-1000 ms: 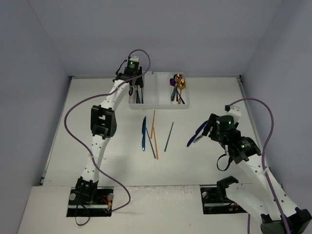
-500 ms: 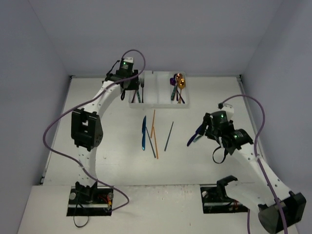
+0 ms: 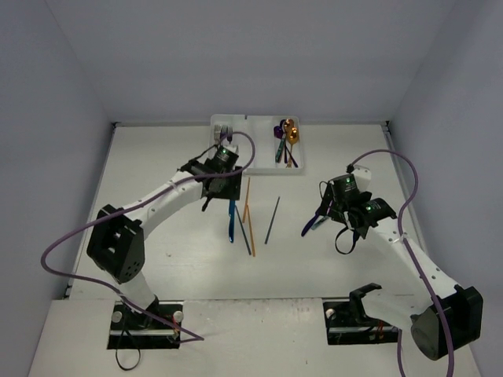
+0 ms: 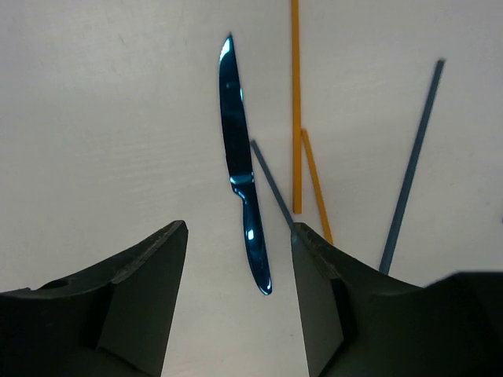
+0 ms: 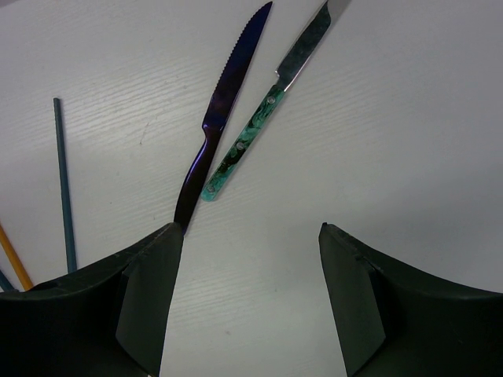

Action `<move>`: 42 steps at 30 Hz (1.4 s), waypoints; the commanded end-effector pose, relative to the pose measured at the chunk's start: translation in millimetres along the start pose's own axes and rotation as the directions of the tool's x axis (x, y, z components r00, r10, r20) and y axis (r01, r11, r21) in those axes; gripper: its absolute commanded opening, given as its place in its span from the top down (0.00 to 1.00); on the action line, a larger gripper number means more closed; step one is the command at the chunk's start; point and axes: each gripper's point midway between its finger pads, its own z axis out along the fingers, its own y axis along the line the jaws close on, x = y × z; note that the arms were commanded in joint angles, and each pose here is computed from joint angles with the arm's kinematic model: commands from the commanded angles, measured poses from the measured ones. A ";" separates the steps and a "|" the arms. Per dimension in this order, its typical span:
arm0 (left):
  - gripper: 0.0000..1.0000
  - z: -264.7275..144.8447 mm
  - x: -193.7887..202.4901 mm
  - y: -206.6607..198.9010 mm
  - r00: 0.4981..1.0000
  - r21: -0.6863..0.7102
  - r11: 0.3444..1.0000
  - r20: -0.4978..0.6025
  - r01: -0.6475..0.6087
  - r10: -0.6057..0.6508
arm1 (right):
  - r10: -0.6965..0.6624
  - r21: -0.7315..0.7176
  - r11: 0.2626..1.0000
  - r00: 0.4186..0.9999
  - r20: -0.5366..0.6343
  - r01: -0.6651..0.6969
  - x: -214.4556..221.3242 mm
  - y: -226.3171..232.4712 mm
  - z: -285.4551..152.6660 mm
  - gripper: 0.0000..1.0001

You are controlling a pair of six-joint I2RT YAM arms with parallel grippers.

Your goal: Sort the eating utensils into containers

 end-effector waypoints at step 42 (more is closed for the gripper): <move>0.77 90.3 68.1 -5.4 0.969 -0.171 0.982 -0.220 0.076 -0.114 | 0.057 -0.042 0.998 0.995 0.079 -0.054 -12.1 -1.0 -13.6 0.33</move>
